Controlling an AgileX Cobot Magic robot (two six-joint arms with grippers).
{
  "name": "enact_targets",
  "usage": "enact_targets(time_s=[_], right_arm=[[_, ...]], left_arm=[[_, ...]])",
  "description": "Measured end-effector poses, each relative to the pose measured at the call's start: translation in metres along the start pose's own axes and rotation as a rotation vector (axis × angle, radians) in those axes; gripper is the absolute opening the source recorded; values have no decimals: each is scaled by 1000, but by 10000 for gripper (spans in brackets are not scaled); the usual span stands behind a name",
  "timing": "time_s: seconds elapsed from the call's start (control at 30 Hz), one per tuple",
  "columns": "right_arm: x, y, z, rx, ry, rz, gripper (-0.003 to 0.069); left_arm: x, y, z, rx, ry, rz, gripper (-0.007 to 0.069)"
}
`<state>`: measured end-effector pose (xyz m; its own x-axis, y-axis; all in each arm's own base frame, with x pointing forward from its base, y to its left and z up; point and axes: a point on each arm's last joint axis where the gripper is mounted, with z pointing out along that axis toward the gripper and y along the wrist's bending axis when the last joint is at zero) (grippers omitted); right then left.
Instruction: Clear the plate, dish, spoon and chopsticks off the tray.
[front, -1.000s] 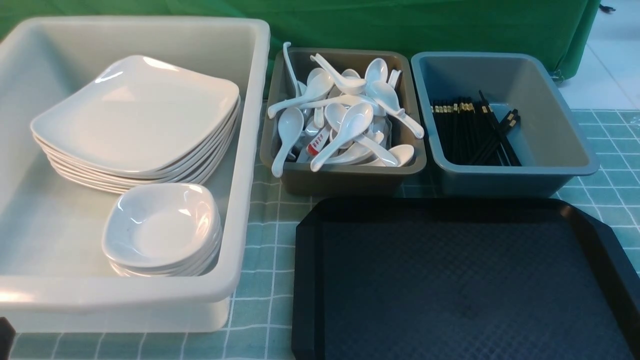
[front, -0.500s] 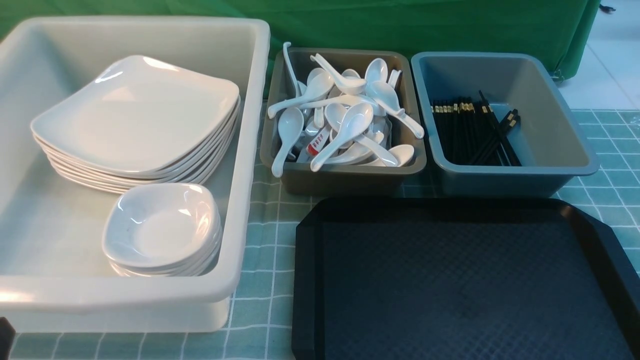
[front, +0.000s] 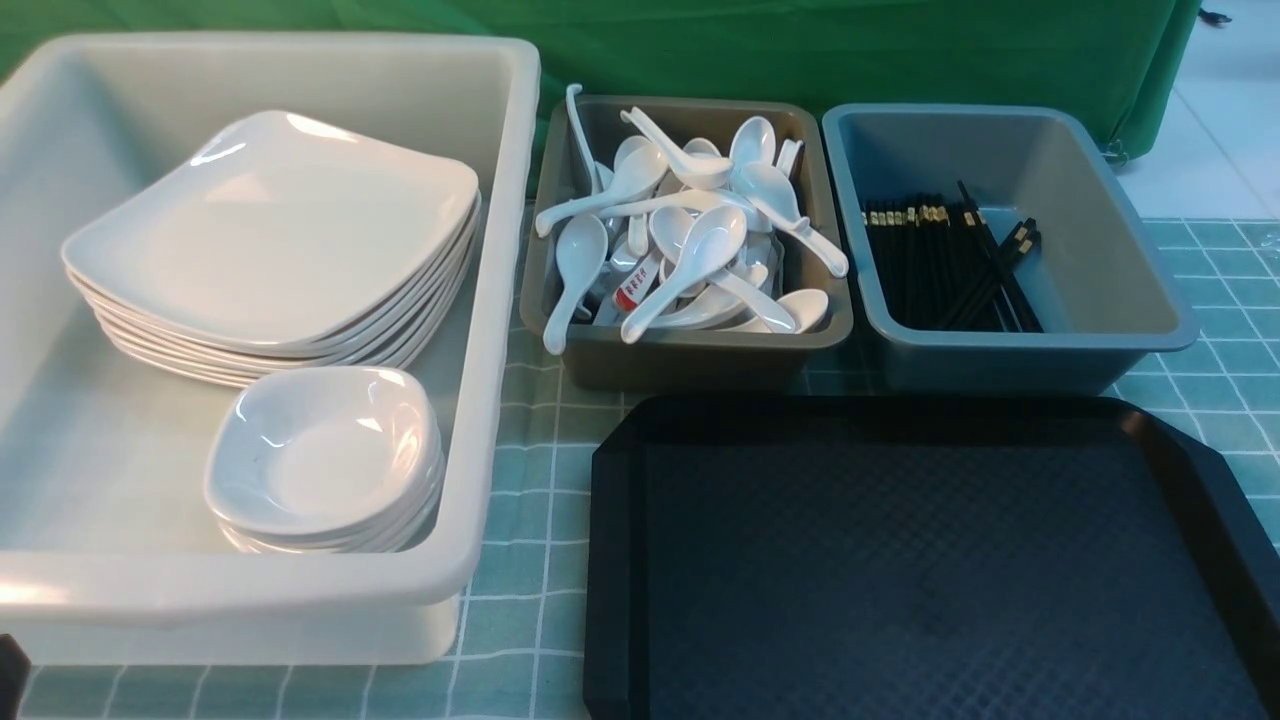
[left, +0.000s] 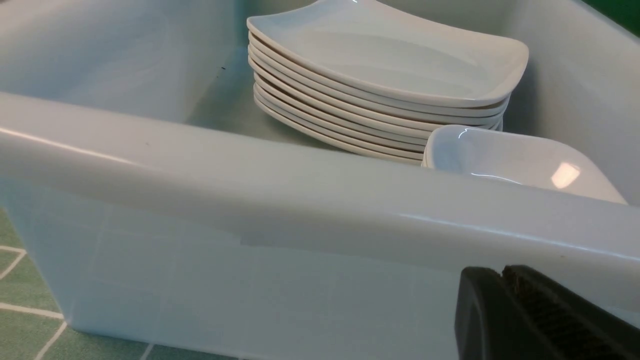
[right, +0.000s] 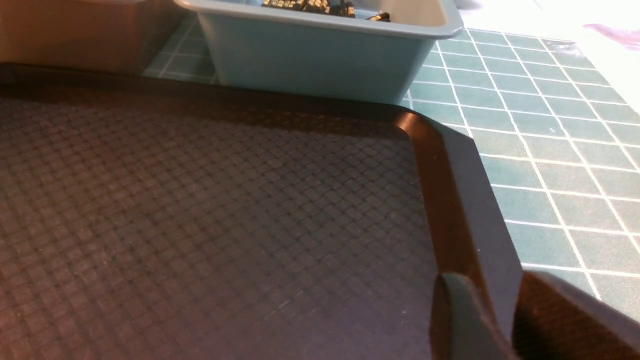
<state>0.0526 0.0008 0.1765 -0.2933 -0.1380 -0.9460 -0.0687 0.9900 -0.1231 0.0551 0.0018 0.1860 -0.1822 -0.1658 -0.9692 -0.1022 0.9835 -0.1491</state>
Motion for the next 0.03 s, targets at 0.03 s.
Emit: enact_targets(time_s=[0.03], right_arm=[[0, 0, 0, 0, 0, 0, 212]], left_arm=[[0, 0, 0, 0, 0, 1, 18]])
